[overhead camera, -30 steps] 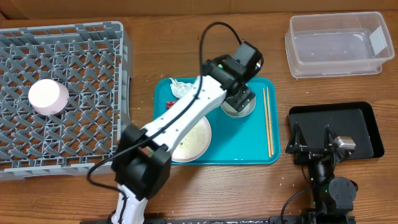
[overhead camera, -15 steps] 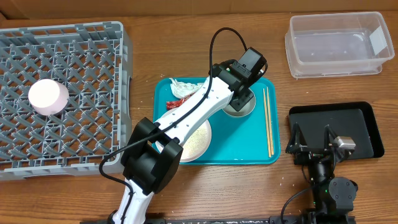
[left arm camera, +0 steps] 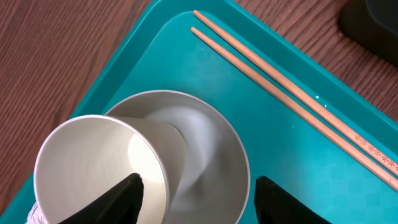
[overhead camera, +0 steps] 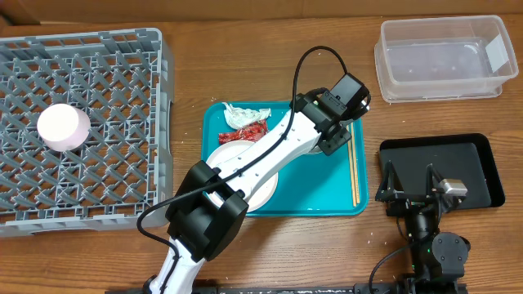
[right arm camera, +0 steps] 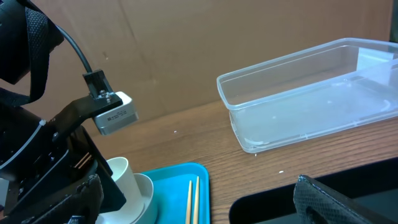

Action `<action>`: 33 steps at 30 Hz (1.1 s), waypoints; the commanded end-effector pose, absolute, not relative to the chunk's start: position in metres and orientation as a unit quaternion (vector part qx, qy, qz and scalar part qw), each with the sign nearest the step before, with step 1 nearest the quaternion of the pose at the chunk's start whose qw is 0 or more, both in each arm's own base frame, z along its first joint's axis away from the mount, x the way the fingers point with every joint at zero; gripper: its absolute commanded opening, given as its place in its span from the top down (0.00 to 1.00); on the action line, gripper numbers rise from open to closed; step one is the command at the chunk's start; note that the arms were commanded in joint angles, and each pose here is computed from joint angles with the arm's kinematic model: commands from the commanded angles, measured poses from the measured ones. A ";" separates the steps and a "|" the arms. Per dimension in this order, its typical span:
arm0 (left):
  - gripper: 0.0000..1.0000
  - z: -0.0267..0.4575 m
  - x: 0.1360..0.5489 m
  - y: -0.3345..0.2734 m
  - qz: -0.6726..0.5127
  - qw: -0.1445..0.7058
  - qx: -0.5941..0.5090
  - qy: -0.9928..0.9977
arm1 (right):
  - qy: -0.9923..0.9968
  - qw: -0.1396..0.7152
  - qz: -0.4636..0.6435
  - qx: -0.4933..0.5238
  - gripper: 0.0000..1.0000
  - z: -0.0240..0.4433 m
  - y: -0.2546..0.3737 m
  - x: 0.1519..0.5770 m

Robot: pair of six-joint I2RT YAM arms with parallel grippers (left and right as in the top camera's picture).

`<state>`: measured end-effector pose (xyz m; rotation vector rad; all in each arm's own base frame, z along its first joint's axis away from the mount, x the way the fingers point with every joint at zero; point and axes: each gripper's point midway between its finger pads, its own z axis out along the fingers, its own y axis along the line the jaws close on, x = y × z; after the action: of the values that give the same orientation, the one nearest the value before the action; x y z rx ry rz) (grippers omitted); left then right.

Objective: Sort waste into correct bins and load items into the dishwasher
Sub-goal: 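Move the left gripper to the white cup and grasp its rim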

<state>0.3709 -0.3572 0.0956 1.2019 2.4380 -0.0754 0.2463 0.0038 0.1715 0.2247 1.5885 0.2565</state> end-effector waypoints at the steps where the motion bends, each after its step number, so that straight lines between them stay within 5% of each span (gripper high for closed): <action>1: 0.48 0.092 0.371 -0.358 -0.033 0.203 0.439 0.875 | 0.708 0.690 0.109 0.103 0.00 0.170 0.001 0.246; 22: 0.67 0.076 0.387 -0.338 -0.019 0.191 0.401 0.896 | 0.708 0.690 0.109 0.103 0.00 0.170 0.001 0.246; 33: 0.96 0.089 0.378 -0.361 -0.090 0.188 0.400 0.892 | 0.708 0.690 0.109 0.103 0.00 0.170 0.001 0.246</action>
<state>0.3825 -0.3447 0.0844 1.1285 2.5083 -0.1281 0.2463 0.0038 0.1715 0.2247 1.5885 0.2565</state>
